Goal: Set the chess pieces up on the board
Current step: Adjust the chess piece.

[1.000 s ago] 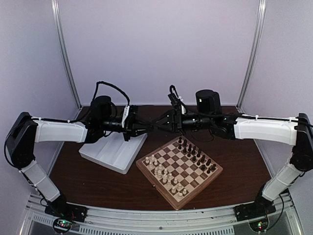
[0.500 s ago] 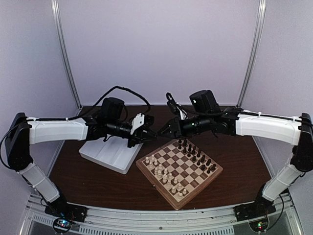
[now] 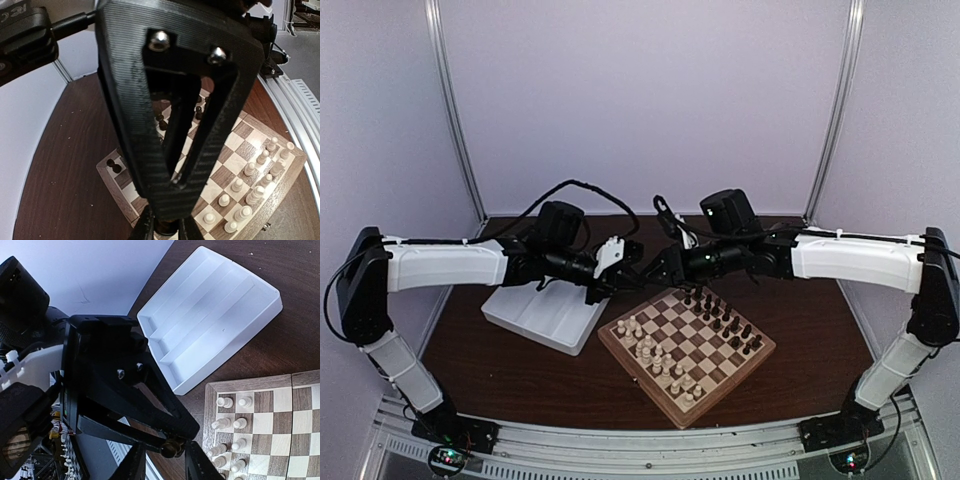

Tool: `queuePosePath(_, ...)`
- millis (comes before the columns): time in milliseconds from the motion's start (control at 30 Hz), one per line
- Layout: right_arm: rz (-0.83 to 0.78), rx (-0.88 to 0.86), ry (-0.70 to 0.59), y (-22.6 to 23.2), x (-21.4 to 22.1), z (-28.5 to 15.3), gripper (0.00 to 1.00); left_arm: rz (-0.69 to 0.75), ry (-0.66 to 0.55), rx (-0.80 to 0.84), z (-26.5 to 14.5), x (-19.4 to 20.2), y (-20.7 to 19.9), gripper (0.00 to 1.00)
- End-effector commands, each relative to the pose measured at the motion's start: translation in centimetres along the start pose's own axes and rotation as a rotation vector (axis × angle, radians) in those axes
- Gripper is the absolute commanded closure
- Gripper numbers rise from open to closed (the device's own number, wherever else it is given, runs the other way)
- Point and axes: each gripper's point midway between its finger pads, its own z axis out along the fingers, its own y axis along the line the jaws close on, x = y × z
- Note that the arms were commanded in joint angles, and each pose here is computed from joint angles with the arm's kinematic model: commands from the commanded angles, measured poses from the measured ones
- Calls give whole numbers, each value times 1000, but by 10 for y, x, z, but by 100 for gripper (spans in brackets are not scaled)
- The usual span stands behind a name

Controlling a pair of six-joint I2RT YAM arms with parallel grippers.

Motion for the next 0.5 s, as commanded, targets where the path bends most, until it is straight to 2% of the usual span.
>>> queuePosePath(0, -4, -29, -28, 7, -9, 5, 72, 28, -10, -6, 5, -9, 6, 100)
queuePosePath(300, 13, -5, -5, -3, -1, 10, 75, 34, -10, -12, 7, -12, 9, 100)
queuePosePath(467, 19, 5, 7, -7, 3, 12, 72, 35, -10, -21, 7, -13, 11, 100)
